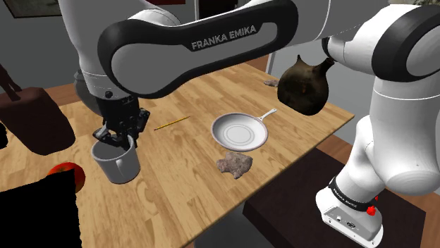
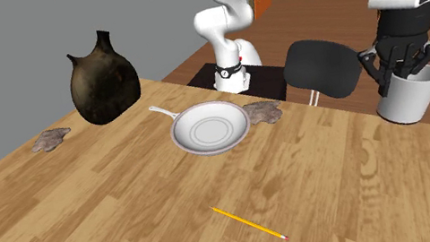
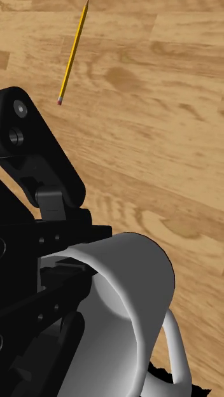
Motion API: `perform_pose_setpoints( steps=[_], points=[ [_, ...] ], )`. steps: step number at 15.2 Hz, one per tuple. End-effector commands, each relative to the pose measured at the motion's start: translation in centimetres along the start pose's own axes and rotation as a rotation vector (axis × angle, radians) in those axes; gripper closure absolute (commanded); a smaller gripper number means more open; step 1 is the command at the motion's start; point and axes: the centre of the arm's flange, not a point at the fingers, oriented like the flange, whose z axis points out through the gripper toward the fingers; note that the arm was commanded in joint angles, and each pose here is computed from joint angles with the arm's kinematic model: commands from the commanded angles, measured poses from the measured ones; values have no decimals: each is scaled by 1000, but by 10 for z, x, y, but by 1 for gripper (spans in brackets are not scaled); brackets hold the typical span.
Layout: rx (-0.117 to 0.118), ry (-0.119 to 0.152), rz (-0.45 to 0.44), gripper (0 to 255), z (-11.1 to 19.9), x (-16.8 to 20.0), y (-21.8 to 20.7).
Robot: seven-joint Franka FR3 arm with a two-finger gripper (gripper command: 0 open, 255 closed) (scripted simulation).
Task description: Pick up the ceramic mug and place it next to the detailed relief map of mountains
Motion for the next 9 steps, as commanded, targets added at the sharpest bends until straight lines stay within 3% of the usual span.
perform_pose_setpoints(
  steps=[1, 9],
  points=[
    [0, 1, 0, 255, 11, -1, 0],
    [0, 1, 0, 255, 53, -6, 3]
  ],
)
